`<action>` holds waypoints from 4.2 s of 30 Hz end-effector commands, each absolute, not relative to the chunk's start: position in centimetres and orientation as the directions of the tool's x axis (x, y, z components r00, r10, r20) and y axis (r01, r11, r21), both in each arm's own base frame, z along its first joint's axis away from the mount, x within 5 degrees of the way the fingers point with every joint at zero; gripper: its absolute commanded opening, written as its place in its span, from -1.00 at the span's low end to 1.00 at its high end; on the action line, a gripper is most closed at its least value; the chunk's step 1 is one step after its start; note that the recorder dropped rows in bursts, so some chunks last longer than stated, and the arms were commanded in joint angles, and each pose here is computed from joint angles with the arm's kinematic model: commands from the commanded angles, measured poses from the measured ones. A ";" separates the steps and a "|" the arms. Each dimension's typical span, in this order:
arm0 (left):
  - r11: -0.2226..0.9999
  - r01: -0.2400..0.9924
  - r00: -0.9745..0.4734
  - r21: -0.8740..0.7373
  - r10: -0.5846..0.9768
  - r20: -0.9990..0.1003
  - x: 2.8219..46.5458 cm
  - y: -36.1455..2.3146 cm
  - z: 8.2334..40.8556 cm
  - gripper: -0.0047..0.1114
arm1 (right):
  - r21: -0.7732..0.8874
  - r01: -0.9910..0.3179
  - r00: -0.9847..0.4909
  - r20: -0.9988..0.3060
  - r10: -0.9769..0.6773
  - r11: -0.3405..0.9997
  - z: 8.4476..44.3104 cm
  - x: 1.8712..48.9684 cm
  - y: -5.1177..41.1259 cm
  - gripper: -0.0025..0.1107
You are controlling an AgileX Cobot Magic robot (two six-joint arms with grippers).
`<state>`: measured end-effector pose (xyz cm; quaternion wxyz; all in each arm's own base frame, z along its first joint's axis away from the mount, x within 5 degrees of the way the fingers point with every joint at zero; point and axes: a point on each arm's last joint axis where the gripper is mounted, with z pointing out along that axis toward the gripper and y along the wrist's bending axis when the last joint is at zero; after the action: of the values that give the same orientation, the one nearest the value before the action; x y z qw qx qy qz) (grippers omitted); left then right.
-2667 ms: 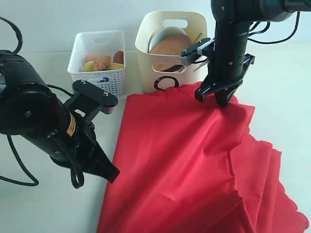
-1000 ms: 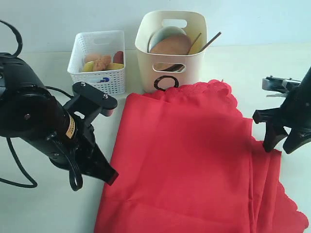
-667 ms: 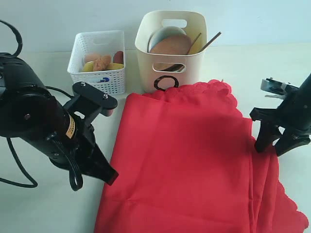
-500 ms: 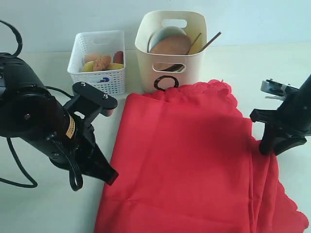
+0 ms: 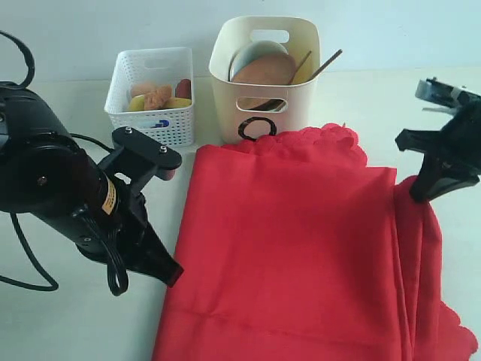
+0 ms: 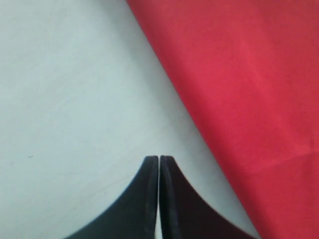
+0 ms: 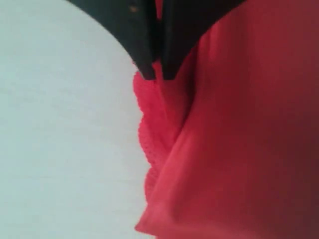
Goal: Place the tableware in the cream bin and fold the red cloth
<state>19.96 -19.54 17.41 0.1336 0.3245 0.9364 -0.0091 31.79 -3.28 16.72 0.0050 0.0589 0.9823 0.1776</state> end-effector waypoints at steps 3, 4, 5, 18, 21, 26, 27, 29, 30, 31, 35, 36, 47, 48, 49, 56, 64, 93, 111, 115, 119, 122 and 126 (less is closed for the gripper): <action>0.790 0.609 -0.751 0.063 0.601 -0.274 20.0 -19.5 17.7 -0.87 | 0.427 0.083 -0.980 -0.128 0.151 0.900 20.5 33.1 -2.8 -0.96; 0.790 0.609 -0.751 0.063 0.601 -0.274 20.0 -19.5 17.7 -0.87 | 0.432 0.078 -0.979 -0.138 0.151 0.899 20.6 33.3 -2.8 -0.96; 0.790 0.609 -0.751 0.063 0.601 -0.274 20.0 -19.5 17.7 -0.87 | 0.432 0.078 -0.976 -0.151 0.157 0.899 20.8 33.6 -2.8 -0.96; 0.791 0.608 -0.753 0.062 0.600 -0.272 20.0 -19.5 17.7 -0.87 | 0.527 -0.049 -0.914 -0.367 0.174 0.849 26.7 38.0 -1.9 -0.96; 0.791 0.608 -0.753 0.062 0.600 -0.272 20.0 -19.5 17.7 -0.87 | 0.496 -0.069 -0.909 -0.389 0.150 0.866 25.9 39.1 -1.1 -0.96; 0.791 0.608 -0.753 0.062 0.600 -0.270 19.9 -19.5 17.6 -0.87 | 0.477 -0.036 -0.922 -0.355 0.155 0.878 22.2 40.8 -0.6 -0.96; 0.791 0.609 -0.753 0.062 0.600 -0.270 19.9 -19.5 17.6 -0.87 | 0.465 -0.028 -0.925 -0.347 0.153 0.885 21.4 41.1 -0.7 -0.96; 0.789 0.611 -0.751 0.063 0.602 -0.271 19.9 -19.5 17.6 -0.87 | 0.442 -0.002 -0.925 -0.341 0.166 0.897 20.6 41.4 -1.0 -0.90; 0.789 0.611 -0.751 0.063 0.602 -0.271 19.9 -19.5 17.6 -0.87 | 0.416 0.015 -0.930 -0.328 0.166 0.909 20.1 41.4 -1.2 -0.83; 0.789 0.611 -0.750 0.062 0.602 -0.274 19.9 -19.5 17.6 -0.87 | 0.401 0.025 -0.931 -0.324 0.168 0.916 20.0 41.4 -1.3 -0.72; 0.789 0.611 -0.750 0.062 0.602 -0.274 19.9 -19.5 17.6 -0.87 | 0.351 0.046 -0.940 -0.302 0.159 0.935 19.7 41.2 -1.8 -0.14; 0.789 0.611 -0.750 0.062 0.602 -0.274 19.9 -19.5 17.6 -0.87 | 0.352 0.039 -0.941 -0.302 0.153 0.935 19.9 41.1 -1.7 -0.04; 0.737 0.675 -0.647 0.007 0.597 -0.475 20.6 -22.4 17.0 -0.92 | 0.208 -0.178 -0.825 -0.564 -0.031 0.962 33.1 35.5 -0.7 -0.75; 0.700 0.714 -0.608 0.000 0.619 -0.497 20.2 -23.8 15.8 -0.92 | 0.218 -0.200 -0.844 -0.533 -0.056 0.955 32.4 34.8 0.2 -0.96; 0.664 0.747 -0.571 -0.004 0.639 -0.515 19.7 -25.1 14.7 -0.92 | 0.229 -0.212 -0.864 -0.498 -0.072 0.950 31.2 34.4 1.0 -0.96; 0.577 0.817 -0.531 0.013 0.760 -0.376 17.3 -26.9 9.2 -0.92 | 0.240 -0.155 -0.957 -0.276 -0.086 0.958 18.4 31.6 3.3 -0.96; 0.396 0.915 -0.384 0.075 0.914 -0.130 14.5 -24.5 7.6 -0.92 | 0.241 -0.133 -0.963 -0.259 -0.068 0.961 17.4 30.5 3.2 -0.96; 0.349 0.931 -0.337 0.108 0.935 -0.112 15.2 -22.7 9.0 -0.92 | 0.393 -0.410 -0.900 -0.319 -0.297 0.823 17.8 29.9 10.3 -0.96; 0.412 0.904 -0.405 0.114 0.911 -0.081 16.5 -21.4 8.9 -0.92 | 0.366 -0.652 -0.737 -0.098 -0.669 0.664 10.9 18.3 18.1 -0.96; 0.447 0.888 -0.440 0.111 0.894 -0.079 17.0 -20.8 8.8 -0.92 | 0.326 -0.649 -0.741 -0.067 -0.668 0.687 10.1 17.7 17.1 -0.96; 0.453 0.885 -0.447 0.110 0.891 -0.076 17.0 -20.7 8.8 -0.92 | 0.321 -0.647 -0.743 -0.064 -0.666 0.692 9.9 17.6 16.9 -0.96; 0.455 0.884 -0.449 0.109 0.891 -0.070 16.7 -20.4 8.7 -0.92 | 0.302 -0.669 -0.730 -0.095 -0.676 0.680 10.6 17.7 16.8 -0.96; 0.478 0.869 -0.462 0.127 0.877 -0.133 17.0 -20.5 10.1 -0.92 | 0.272 -0.699 -0.714 -0.218 -0.665 0.662 13.5 17.8 16.8 -0.96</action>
<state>17.51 -22.12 10.78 0.1373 0.5403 0.8302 -0.0025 18.61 17.22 12.30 0.0457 -0.3465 0.9211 0.1713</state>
